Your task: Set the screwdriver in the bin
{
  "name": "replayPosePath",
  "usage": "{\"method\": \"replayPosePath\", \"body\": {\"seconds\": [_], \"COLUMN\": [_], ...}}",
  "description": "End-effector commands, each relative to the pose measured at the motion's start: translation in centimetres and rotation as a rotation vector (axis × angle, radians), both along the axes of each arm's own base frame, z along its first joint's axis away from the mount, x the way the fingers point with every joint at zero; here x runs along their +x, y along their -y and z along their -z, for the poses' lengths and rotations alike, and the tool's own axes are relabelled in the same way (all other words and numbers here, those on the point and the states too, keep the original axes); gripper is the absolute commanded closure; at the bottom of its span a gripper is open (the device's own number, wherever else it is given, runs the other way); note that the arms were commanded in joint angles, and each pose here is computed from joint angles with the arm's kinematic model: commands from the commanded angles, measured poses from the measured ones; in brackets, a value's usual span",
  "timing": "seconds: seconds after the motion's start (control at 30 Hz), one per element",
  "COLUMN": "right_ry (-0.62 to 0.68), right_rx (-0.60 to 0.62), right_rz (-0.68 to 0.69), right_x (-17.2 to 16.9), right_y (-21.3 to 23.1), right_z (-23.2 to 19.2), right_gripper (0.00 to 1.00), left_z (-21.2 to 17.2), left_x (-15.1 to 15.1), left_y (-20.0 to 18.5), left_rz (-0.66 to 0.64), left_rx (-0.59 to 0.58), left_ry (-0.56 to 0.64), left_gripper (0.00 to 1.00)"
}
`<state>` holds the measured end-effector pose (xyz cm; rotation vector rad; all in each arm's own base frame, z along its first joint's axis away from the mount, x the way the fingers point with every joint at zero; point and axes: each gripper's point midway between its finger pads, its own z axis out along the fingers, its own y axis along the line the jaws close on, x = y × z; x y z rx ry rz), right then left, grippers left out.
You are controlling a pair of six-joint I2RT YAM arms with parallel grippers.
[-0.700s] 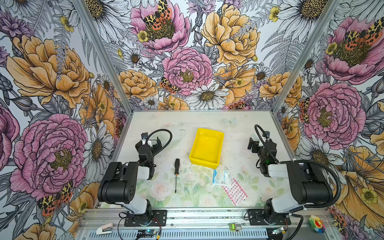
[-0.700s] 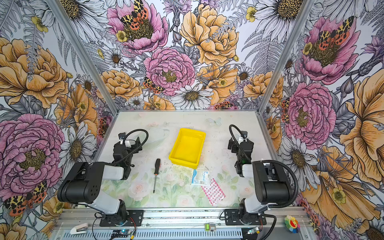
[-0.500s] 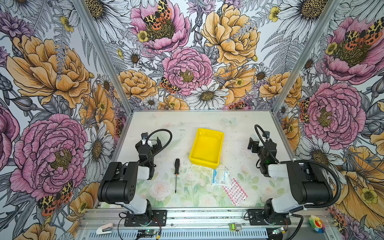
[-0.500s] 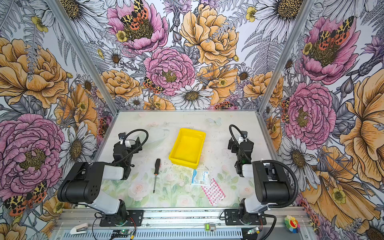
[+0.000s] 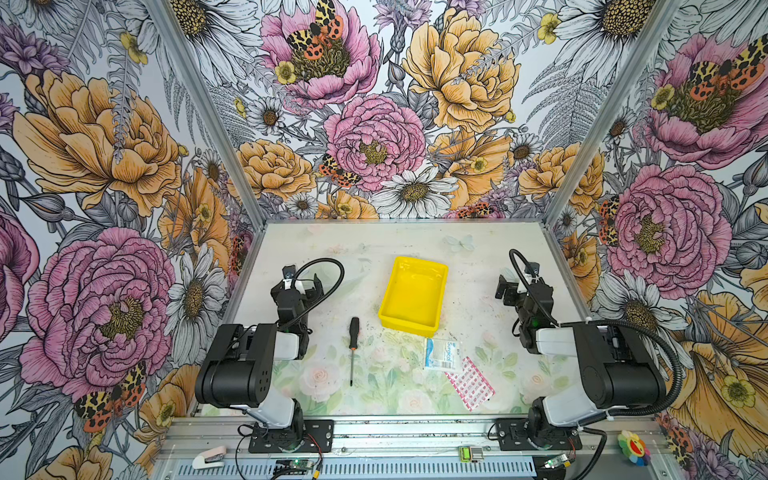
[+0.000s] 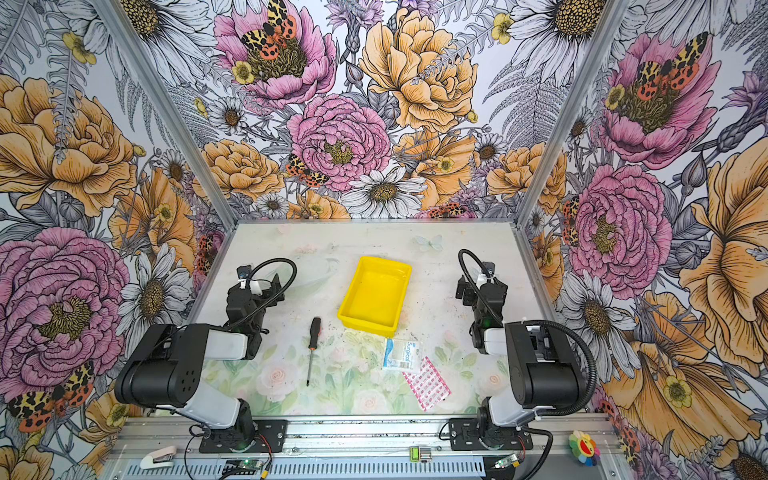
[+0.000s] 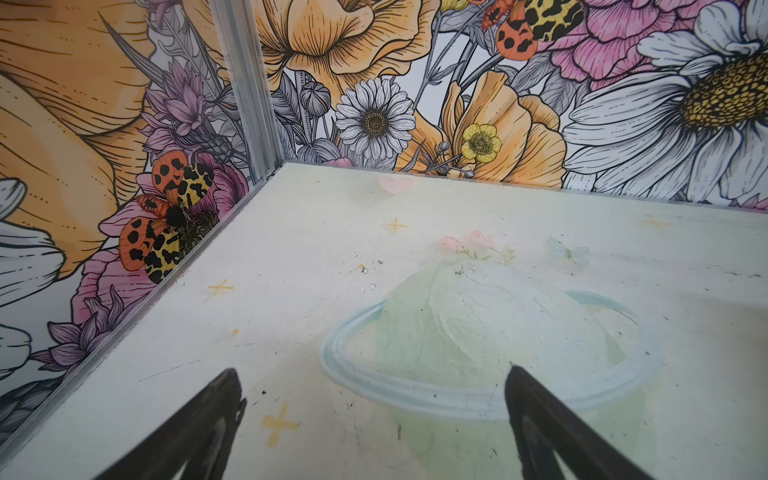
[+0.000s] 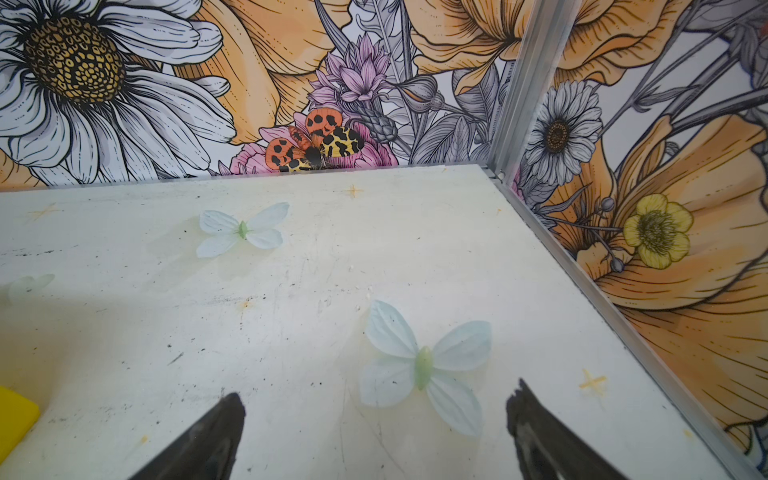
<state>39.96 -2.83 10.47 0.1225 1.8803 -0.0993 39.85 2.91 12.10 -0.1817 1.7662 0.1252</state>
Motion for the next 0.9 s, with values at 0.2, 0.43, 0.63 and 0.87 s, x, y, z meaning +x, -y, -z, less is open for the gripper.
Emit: {"method": "replayPosePath", "body": {"seconds": [0.2,0.43,0.63,0.87], "right_ry": [0.026,0.029,0.027,0.016], "right_rx": [-0.017,-0.018,-0.02,-0.02], "right_rz": [-0.002,-0.001,0.017,0.015], "right_x": [0.2,0.3,0.3,-0.4], "right_y": [-0.1,-0.1,0.2,0.1], "right_z": [-0.6,-0.7,-1.3,-2.7], "right_gripper": [0.0,0.01,0.0,0.01], "left_z": [-0.9,-0.9,-1.3,-2.8], "left_x": [0.6,0.6,0.6,0.5], "left_y": [0.4,0.4,0.2,0.0], "left_rz": [0.023,0.025,0.011,-0.007], "left_rx": [-0.004,-0.004,-0.005,-0.006], "left_ry": [0.023,0.023,0.014,-0.046], "left_gripper": [0.01,0.01,0.01,0.01]}}
